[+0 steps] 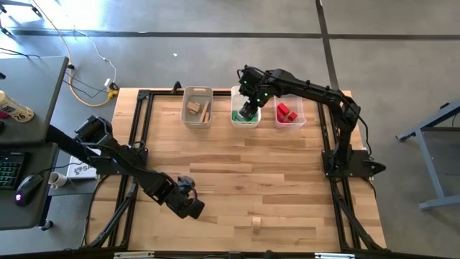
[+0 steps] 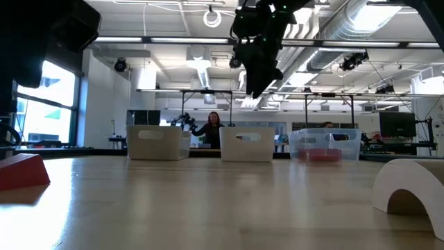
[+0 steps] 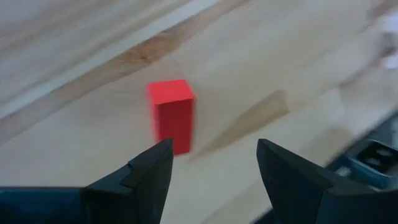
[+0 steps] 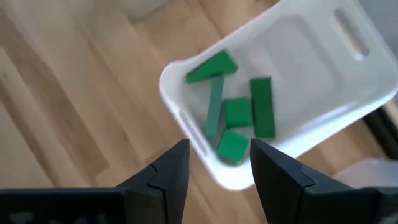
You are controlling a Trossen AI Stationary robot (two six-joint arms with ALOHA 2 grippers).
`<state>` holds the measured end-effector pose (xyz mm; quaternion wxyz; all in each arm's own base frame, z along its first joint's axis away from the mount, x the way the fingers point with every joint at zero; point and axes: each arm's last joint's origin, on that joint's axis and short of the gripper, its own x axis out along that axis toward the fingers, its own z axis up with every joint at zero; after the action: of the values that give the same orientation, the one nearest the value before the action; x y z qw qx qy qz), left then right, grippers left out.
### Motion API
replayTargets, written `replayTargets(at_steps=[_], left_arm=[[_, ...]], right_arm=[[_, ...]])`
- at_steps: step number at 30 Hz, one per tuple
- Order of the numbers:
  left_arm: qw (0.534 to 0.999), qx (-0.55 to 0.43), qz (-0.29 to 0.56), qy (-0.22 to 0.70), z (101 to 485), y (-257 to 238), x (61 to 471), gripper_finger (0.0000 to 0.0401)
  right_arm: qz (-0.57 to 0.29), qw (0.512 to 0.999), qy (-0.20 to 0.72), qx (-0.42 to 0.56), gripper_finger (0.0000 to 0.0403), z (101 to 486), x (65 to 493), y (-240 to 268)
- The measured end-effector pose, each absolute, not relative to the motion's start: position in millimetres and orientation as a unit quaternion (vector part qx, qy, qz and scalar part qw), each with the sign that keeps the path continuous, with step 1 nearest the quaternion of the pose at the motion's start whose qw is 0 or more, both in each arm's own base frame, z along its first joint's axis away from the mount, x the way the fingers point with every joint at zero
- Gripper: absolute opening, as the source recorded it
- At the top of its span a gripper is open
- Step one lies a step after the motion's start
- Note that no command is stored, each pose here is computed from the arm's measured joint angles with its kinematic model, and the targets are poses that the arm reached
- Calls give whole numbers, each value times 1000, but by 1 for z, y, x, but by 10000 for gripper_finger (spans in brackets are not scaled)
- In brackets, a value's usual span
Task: Sort & place blocks by color
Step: Put the red triangular block into the transparent bin
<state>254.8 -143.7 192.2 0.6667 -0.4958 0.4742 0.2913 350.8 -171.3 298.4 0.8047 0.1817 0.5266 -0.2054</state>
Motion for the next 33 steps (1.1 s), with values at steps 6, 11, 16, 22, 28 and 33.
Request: replayTargets(at_steps=[6, 11, 16, 22, 28, 33], left_arm=[[659, -468, 325, 491, 165, -148, 262, 220], [655, -459, 337, 496, 146, -151, 268, 220], [650, -441, 354, 508, 135, -151, 269, 220], [662, -420, 349, 513, 134, -149, 268, 174], [683, -388, 324, 526, 134, -148, 269, 98], [698, -384, 325, 510, 136, -146, 271, 98]], right_arm=[[-192, 787, 558, 181, 154, 292, 352, -155], [-188, 783, 568, 171, 154, 291, 354, -146], [-197, 781, 572, 157, 154, 291, 355, -142], [-196, 781, 571, 157, 154, 291, 356, -142], [-193, 783, 570, 154, 154, 291, 356, -141], [-174, 790, 571, 140, 154, 291, 358, -137]])
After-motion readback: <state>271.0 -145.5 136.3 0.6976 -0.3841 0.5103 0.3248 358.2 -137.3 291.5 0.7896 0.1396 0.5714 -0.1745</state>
